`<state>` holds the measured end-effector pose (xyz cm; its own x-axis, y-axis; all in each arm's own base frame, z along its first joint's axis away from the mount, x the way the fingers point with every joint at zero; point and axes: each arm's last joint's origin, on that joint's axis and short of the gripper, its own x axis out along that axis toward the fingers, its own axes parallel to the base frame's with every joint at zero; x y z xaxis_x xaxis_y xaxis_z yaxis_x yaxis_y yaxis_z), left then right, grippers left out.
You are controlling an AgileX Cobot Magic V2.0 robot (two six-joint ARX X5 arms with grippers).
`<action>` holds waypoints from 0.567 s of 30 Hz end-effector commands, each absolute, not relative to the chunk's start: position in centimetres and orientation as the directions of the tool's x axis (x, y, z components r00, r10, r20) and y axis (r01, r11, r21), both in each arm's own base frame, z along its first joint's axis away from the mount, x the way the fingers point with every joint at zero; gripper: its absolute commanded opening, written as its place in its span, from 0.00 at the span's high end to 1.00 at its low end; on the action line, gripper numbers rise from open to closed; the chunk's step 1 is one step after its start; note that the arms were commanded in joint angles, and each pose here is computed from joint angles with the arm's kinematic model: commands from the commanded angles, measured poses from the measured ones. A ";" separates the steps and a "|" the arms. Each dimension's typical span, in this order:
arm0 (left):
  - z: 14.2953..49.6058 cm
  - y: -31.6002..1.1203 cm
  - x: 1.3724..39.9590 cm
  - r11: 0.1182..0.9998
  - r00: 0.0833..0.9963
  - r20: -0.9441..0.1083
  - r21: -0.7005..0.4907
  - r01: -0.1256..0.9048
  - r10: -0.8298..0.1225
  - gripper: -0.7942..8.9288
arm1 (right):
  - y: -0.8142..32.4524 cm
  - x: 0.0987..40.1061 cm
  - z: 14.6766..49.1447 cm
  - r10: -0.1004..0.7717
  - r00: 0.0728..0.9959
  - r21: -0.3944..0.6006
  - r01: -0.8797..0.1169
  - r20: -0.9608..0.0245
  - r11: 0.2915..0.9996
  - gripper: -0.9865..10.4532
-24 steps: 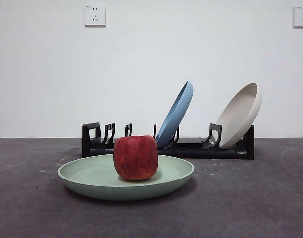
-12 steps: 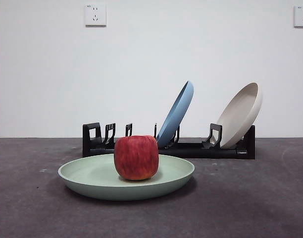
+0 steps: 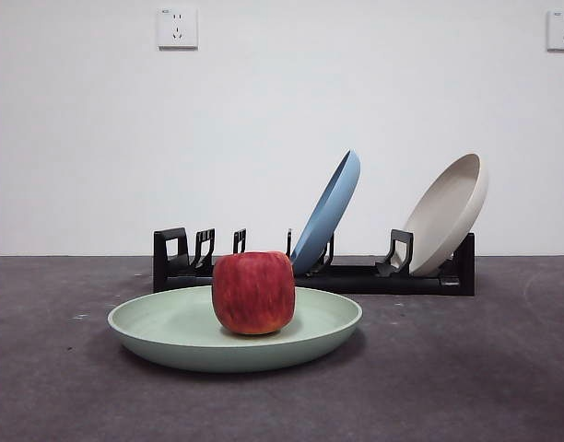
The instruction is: Take the green plate from the plate rack,put the plate on the table,take the apple from the table,put the apple in the plate
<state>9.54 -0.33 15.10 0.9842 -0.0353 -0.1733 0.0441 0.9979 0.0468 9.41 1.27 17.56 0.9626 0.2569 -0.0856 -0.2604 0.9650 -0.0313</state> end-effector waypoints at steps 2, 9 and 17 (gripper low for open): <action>14.7 -0.3 9.6 0.998 0.983 -0.182 0.040 0.041 -0.033 0.92 | 1.3 9.4 16.1 0.253 0.959 0.000 -0.255 -0.129 0.967 0.91; 14.7 -0.3 9.6 0.998 0.983 -0.182 0.040 0.041 -0.033 0.92 | 1.3 9.3 15.0 0.253 0.948 0.015 -0.255 -0.192 0.967 0.91; 14.7 -0.3 9.6 0.998 0.983 -0.182 0.040 0.041 -0.033 0.92 | 1.3 9.3 15.0 0.251 0.949 0.022 -0.252 -0.190 0.968 0.91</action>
<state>9.54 -0.33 15.10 0.9842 -0.0353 -0.1733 0.0440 0.9980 0.0464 9.29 1.26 15.46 0.9499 0.2548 -0.1808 -0.2571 0.9663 0.0108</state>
